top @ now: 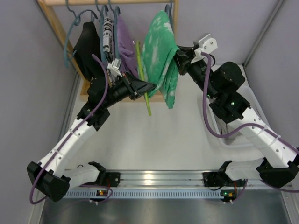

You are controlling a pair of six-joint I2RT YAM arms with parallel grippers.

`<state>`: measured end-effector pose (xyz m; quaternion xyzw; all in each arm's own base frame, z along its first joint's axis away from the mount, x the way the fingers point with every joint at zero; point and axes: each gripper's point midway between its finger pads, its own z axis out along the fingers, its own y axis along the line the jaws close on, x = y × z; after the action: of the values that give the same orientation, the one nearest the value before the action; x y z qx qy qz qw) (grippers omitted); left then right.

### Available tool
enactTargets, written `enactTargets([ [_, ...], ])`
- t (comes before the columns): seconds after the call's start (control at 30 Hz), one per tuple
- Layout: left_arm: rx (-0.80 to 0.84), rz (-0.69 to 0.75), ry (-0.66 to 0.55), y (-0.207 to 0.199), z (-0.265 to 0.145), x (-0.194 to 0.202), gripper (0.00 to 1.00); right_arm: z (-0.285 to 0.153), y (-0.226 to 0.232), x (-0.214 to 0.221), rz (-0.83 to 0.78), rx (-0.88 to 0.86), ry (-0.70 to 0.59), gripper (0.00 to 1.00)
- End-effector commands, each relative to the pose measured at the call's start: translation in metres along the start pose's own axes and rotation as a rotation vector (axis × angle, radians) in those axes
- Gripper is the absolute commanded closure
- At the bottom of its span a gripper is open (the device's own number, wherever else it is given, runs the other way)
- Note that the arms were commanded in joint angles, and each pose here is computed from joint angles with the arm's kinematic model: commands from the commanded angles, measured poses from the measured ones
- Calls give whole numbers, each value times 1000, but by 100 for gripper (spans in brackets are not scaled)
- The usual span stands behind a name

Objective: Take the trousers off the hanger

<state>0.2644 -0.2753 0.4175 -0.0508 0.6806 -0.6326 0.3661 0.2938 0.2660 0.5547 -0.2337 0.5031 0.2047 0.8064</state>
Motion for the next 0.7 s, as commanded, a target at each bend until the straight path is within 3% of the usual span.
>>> enactTargets([
  [0.0, 10, 62, -8, 4, -5, 2, 100, -45, -54, -163, 29, 146, -453, 100],
  [0.33, -22, 49, 35, 27, -11, 20, 100, -73, -90, -192, -29, 261, -512, 100],
  [0.67, -11, 94, 47, 27, -16, 25, 100, -135, -120, -202, -58, 368, -500, 100],
])
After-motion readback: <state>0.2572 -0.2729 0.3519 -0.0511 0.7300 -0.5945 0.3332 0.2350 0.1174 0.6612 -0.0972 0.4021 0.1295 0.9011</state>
